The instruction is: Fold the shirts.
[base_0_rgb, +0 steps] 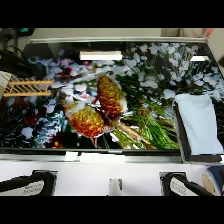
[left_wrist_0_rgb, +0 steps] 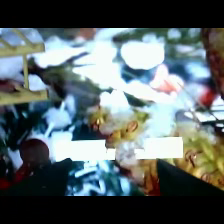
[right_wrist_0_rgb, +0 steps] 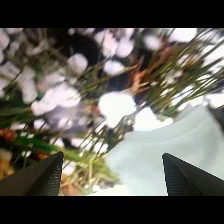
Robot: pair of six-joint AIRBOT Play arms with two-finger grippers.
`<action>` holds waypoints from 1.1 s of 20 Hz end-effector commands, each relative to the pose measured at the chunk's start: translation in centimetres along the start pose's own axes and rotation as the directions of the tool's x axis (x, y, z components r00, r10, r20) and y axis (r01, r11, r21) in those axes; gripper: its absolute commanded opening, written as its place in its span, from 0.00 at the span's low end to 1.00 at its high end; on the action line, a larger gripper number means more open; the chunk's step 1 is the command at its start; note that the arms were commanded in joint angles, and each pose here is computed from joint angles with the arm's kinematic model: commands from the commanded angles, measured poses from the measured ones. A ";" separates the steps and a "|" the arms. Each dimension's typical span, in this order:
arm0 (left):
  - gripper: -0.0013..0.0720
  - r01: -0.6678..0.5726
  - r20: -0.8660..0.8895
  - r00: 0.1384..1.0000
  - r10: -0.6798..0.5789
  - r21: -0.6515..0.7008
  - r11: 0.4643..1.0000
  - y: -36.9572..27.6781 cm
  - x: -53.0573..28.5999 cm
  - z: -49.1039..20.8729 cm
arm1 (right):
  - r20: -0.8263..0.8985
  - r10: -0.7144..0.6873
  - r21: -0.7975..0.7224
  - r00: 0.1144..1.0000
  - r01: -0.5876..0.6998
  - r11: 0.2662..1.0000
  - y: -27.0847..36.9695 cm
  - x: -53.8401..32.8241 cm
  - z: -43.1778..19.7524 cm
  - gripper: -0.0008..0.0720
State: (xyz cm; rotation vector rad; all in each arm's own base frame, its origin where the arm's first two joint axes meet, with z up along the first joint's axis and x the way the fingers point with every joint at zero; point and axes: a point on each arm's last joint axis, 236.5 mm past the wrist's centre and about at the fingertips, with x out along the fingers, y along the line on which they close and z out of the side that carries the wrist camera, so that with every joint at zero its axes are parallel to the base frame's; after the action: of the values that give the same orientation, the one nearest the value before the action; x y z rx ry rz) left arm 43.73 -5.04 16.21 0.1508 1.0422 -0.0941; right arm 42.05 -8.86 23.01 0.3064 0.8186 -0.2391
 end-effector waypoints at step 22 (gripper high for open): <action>1.00 -0.093 -0.276 0.959 0.069 -0.076 0.993 0.2 4.9 -6.1 | -0.535 0.057 -0.115 0.843 -0.140 0.984 12.7 8.1 -14.4 0.95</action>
State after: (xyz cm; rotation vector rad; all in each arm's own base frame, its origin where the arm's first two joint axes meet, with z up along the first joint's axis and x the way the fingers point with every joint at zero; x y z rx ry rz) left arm 41.04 -3.87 9.00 0.1276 1.3114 0.0492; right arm 41.75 7.39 9.99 0.2744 1.3614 0.0133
